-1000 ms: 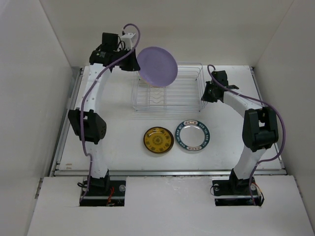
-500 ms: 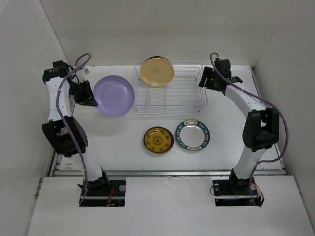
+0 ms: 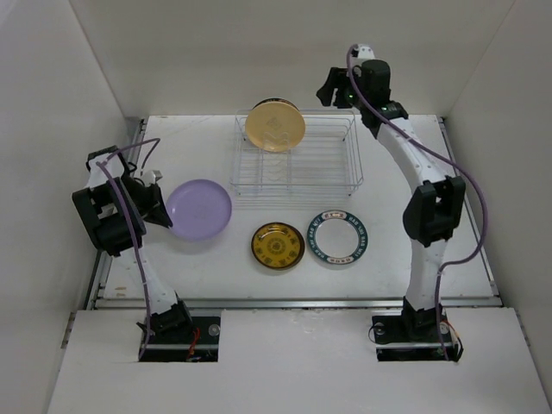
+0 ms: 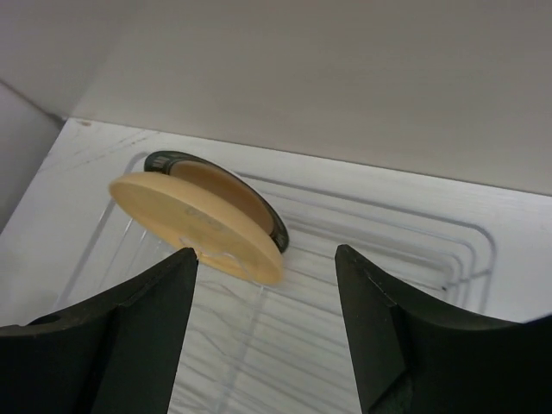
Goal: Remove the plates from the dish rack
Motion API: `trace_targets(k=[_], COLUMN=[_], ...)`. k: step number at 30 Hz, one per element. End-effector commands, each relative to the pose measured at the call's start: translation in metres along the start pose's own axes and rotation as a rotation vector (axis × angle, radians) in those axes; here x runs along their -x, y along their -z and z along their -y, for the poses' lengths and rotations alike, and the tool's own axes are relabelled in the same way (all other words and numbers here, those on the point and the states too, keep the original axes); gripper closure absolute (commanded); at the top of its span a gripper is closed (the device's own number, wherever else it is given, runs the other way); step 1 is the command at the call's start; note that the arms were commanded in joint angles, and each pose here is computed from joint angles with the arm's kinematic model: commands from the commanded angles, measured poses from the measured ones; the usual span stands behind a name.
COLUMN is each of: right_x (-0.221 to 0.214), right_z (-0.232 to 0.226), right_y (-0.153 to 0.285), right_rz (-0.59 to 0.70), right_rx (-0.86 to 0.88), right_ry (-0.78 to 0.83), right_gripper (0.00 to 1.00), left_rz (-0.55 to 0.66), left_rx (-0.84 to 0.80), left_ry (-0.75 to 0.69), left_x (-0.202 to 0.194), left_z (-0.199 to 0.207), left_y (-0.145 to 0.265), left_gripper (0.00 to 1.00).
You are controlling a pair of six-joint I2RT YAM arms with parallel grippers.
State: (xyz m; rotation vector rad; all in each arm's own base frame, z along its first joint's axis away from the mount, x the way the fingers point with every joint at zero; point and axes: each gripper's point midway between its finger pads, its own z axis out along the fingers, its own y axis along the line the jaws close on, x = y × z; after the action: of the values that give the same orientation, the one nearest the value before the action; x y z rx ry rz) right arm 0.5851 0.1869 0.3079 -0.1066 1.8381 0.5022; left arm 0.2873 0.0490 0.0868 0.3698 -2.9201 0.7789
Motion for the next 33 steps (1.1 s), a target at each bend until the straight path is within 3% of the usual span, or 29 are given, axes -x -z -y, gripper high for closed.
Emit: trace_targets(k=[1, 6, 11, 14, 17, 23, 26, 29, 33], right_x=[-0.023, -0.030, -0.056, -0.070, -0.081, -0.085, -0.082, -0.080, -0.060], right_z=[-0.031, -0.067, -0.075, -0.074, -0.063, -0.043, -0.042, -0.047, -0.057], right_y=[-0.034, -0.063, -0.085, -0.093, -0.104, -0.115, -0.117, -0.116, -0.099], right_rz=[-0.030, 0.012, 0.007, -0.007, -0.006, 0.025, 0.045, 0.051, 0.093], right_rx=[0.128, 0.226, 0.266, 0.257, 0.212, 0.079, 0.073, 0.103, 0.105], right_ry=[0.045, 0.069, 0.074, 0.073, 0.061, 0.050, 0.051, 0.053, 0.077], right_gripper=[0.29, 0.30, 0.32, 0.34, 0.38, 0.40, 0.49, 0.72, 0.78], left_rz=[-0.031, -0.101, -0.163, -0.165, -0.155, -0.142, -0.133, -0.125, -0.115], left_rx=[0.001, 0.030, 0.027, 0.037, 0.040, 0.054, 0.056, 0.058, 0.050], left_ry=[0.005, 0.044, 0.061, 0.071, 0.076, 0.068, 0.064, 0.060, 0.048], left_x=[-0.008, -0.008, -0.015, -0.016, -0.013, -0.013, -0.013, -0.013, -0.013], left_z=[-0.005, -0.022, -0.031, -0.032, -0.032, -0.032, -0.032, -0.031, -0.029], left_y=[-0.001, -0.018, -0.033, -0.033, -0.034, -0.030, -0.029, -0.027, -0.026], left_gripper=[1.00, 1.00, 0.99, 0.76, 0.61, 0.60, 0.60, 0.60, 0.60])
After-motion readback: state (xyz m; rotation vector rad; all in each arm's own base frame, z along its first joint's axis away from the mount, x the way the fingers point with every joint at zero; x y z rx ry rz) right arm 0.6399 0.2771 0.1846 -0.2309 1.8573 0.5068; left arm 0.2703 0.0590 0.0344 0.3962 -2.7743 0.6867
